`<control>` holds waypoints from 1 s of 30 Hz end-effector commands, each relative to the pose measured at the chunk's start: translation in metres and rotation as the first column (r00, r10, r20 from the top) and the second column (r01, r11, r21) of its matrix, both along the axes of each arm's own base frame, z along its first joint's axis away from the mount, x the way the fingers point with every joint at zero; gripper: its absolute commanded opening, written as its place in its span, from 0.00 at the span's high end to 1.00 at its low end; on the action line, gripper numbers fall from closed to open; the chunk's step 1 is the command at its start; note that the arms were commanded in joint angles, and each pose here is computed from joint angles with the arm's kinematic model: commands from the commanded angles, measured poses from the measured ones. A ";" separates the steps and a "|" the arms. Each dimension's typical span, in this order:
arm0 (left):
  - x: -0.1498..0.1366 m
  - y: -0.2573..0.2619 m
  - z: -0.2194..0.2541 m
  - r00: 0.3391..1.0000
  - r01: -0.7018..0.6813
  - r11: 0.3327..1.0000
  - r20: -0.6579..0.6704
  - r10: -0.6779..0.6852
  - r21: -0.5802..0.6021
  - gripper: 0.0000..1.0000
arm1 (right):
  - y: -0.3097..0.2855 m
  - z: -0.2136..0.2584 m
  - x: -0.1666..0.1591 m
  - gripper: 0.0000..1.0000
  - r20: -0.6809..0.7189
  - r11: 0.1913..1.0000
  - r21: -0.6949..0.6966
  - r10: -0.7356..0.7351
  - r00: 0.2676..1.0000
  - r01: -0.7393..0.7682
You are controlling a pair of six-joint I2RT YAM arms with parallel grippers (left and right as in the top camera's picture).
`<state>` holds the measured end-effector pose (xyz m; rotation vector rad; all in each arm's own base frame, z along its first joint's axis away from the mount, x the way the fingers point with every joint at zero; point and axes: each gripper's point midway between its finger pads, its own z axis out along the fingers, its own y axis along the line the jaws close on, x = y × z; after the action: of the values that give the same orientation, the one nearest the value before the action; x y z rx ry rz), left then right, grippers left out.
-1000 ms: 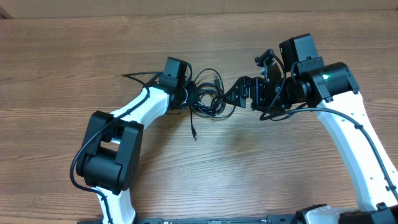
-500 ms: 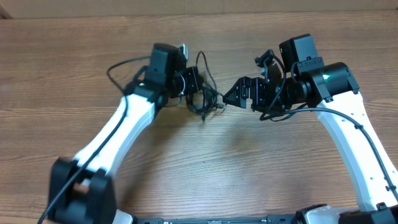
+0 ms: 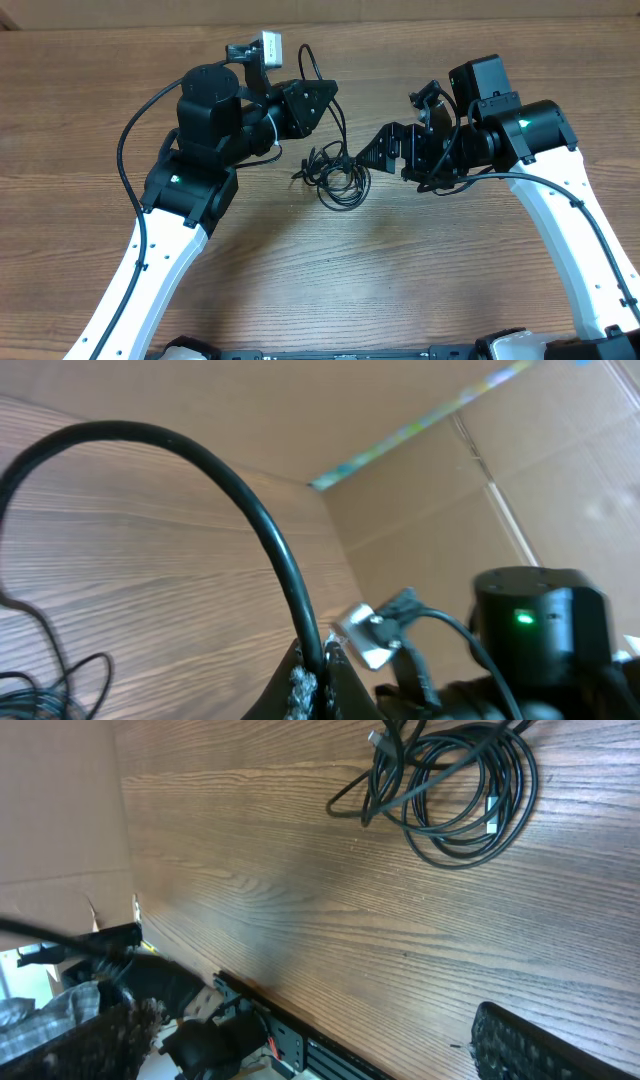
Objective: Untangle cables
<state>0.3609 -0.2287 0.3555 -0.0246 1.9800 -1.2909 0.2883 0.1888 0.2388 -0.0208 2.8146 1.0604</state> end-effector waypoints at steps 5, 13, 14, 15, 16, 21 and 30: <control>-0.021 -0.012 0.083 0.985 0.116 0.973 0.146 -0.087 -0.201 0.96 | 0.003 0.001 0.001 0.00 0.014 1.000 0.009 0.009 1.000 -0.009; -0.042 -0.018 0.138 0.972 0.174 0.948 0.200 -0.122 -0.268 0.96 | -0.002 -0.004 0.004 0.00 0.025 0.999 -0.032 -0.004 1.000 0.005; -0.042 -0.017 0.143 0.974 0.160 0.950 0.200 -0.107 -0.268 0.96 | -0.003 -0.004 0.005 0.00 0.026 0.999 -0.038 -0.007 1.000 0.008; -0.040 -0.015 0.143 0.978 0.144 0.953 0.187 -0.096 -0.266 0.96 | -0.003 -0.004 0.005 0.00 0.027 0.999 -0.038 -0.007 1.000 0.008; -0.039 -0.014 0.141 0.982 0.126 0.958 0.173 -0.082 -0.258 0.96 | -0.003 -0.005 0.005 0.00 0.026 0.999 -0.039 -0.007 1.000 0.008; -0.012 0.010 0.101 0.992 -0.105 0.989 0.064 0.113 -0.108 0.96 | -0.004 -0.009 0.001 0.00 0.005 0.999 -0.045 -0.007 1.000 0.007; -0.032 0.006 0.122 0.997 -0.042 0.993 0.056 0.049 -0.110 0.96 | -0.002 -0.005 0.010 0.00 0.050 0.999 -0.032 -0.007 0.999 0.009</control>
<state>0.3486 -0.2204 0.4227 -0.2079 1.9711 -1.2941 0.2957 0.1854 0.2339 -0.0209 2.7991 1.0057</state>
